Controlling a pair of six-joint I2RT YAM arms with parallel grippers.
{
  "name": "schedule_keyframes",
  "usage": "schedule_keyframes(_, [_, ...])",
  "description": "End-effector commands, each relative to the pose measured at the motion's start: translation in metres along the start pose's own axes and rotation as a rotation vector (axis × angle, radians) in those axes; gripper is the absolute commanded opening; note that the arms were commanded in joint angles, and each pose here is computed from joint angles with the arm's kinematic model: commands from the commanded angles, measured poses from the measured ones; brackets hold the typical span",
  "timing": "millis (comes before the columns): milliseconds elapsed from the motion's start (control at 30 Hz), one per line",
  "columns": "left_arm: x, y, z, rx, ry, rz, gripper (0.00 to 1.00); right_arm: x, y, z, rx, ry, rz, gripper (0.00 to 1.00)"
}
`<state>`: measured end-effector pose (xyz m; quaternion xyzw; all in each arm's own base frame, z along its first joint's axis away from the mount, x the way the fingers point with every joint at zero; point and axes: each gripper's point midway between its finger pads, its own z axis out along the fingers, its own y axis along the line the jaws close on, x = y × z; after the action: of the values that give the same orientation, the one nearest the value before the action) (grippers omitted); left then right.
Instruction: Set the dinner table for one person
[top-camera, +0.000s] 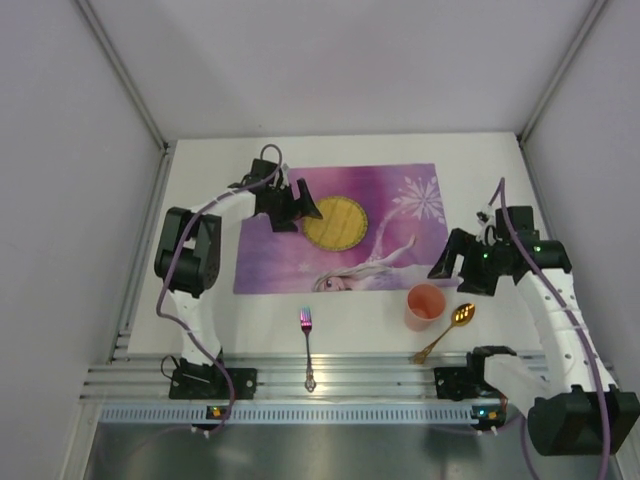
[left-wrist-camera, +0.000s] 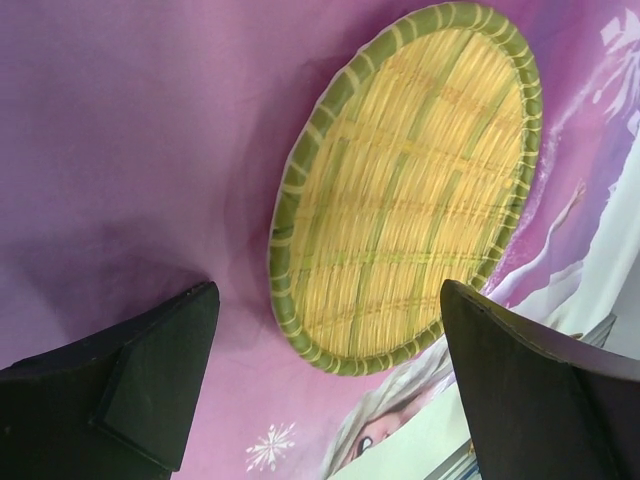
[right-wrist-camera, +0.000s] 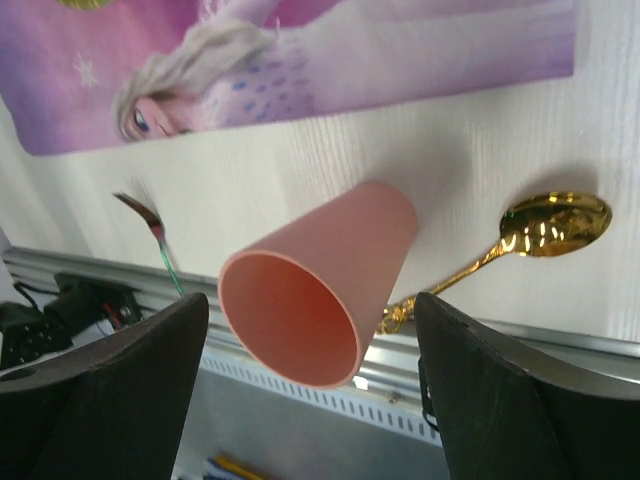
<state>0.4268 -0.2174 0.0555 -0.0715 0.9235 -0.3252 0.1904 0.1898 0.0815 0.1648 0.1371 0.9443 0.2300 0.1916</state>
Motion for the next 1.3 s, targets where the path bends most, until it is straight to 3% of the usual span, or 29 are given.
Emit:
schedule_keyframes(0, [-0.021, -0.018, -0.029, -0.016, -0.072, 0.018, 0.97, 0.030, -0.013, 0.004, 0.063, 0.068, -0.025, 0.82])
schedule_keyframes(133, [-0.030, -0.028, -0.040, -0.012, -0.095, 0.025, 0.97, 0.046, -0.023, 0.019, 0.102, 0.110, -0.035, 0.68])
schedule_keyframes(233, [-0.032, -0.033, -0.049, -0.012, -0.112, 0.030, 0.97, 0.051, -0.030, 0.030, 0.134, 0.135, -0.028, 0.43])
schedule_keyframes(267, [-0.031, -0.033, -0.051, -0.016, -0.116, 0.028, 0.97, 0.050, -0.031, 0.034, 0.138, 0.140, -0.027, 0.30])
schedule_keyframes(367, [-0.029, -0.036, -0.062, -0.017, -0.131, 0.032, 0.97, 0.047, -0.030, 0.042, 0.151, 0.152, -0.043, 0.02])
schedule_keyframes(400, [-0.029, -0.037, -0.065, -0.019, -0.137, 0.035, 0.97, 0.044, -0.030, 0.043, 0.165, 0.149, -0.051, 0.00])
schedule_keyframes(533, [-0.028, -0.046, -0.092, -0.030, -0.167, 0.065, 0.97, -0.005, 0.003, 0.014, 0.161, 0.056, -0.122, 0.00])
schedule_keyframes(567, [-0.027, -0.047, -0.097, -0.034, -0.173, 0.069, 0.97, -0.009, 0.004, 0.006, 0.196, 0.083, -0.120, 0.00])
schedule_keyframes(600, [-0.028, -0.048, -0.101, -0.042, -0.184, 0.075, 0.97, -0.041, 0.024, -0.015, 0.189, -0.013, -0.152, 0.00])
schedule_keyframes(733, [-0.016, -0.048, -0.122, -0.068, -0.193, 0.093, 0.97, -0.094, 0.052, -0.031, 0.216, -0.081, -0.193, 0.00])
schedule_keyframes(933, [0.033, -0.015, -0.133, -0.238, -0.124, 0.130, 0.95, -0.170, 0.072, 0.022, 0.258, -0.090, -0.173, 0.00])
schedule_keyframes(967, [0.046, -0.006, -0.131, -0.271, -0.095, 0.128, 0.94, -0.179, 0.070, 0.047, 0.274, -0.056, -0.164, 0.00])
schedule_keyframes(1033, [0.064, 0.000, -0.136, -0.299, -0.059, 0.131, 0.93, -0.208, 0.083, 0.055, 0.267, -0.104, -0.156, 0.00])
schedule_keyframes(1067, [0.074, 0.007, -0.135, -0.320, -0.043, 0.126, 0.93, -0.214, 0.077, 0.081, 0.293, -0.062, -0.145, 0.00])
schedule_keyframes(1100, [0.082, 0.004, -0.139, -0.318, -0.040, 0.135, 0.93, -0.234, 0.088, 0.078, 0.272, -0.111, -0.146, 0.00])
schedule_keyframes(1267, [0.127, 0.010, -0.141, -0.355, 0.043, 0.149, 0.92, -0.263, 0.069, 0.132, 0.337, -0.104, -0.089, 0.00])
